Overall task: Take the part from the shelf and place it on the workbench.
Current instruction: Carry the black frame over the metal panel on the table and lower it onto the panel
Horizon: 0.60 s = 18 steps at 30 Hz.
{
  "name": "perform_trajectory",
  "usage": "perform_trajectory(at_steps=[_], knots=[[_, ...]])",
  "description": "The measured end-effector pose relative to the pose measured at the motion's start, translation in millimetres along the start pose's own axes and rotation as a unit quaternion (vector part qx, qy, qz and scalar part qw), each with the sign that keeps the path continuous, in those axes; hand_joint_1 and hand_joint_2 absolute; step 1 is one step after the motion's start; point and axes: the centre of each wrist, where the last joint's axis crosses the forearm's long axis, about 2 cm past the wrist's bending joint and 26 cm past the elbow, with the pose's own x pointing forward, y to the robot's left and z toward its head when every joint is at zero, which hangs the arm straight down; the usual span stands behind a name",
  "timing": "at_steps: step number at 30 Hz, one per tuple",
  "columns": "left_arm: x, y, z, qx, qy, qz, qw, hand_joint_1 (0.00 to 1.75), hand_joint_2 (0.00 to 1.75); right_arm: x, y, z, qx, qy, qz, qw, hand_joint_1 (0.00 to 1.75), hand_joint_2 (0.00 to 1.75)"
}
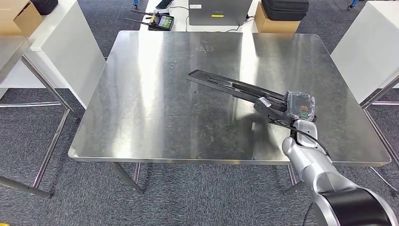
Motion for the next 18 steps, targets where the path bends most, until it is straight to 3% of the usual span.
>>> perform_trajectory(at_steps=[7,11,16,18], knots=[[2.1,-1.6,-1.0,-0.014,-0.025,-0.011,1.0,0.0,0.0,-2.0,13.6,12.7,0.024,0.016,0.035,0.999,1.75,1.75],[4.2,-3.0,-1.9,-0.021,-0.025,-0.013,0.999,0.0,1.75,0.5,26.2,26.3,0.042,0.014,0.062,0.997,0.0,1.75],[5.9,-4.0,-2.7,-0.024,-0.017,-0.017,0.999,0.0,1.75,9.0,35.3,36.5,0.054,0.01,0.073,0.996,0.0,1.75],[6.0,-4.1,-2.8,-0.026,-0.011,-0.017,0.999,0.0,0.87,11.2,36.7,38.2,0.056,0.008,0.075,0.996,0.0,1.75]])
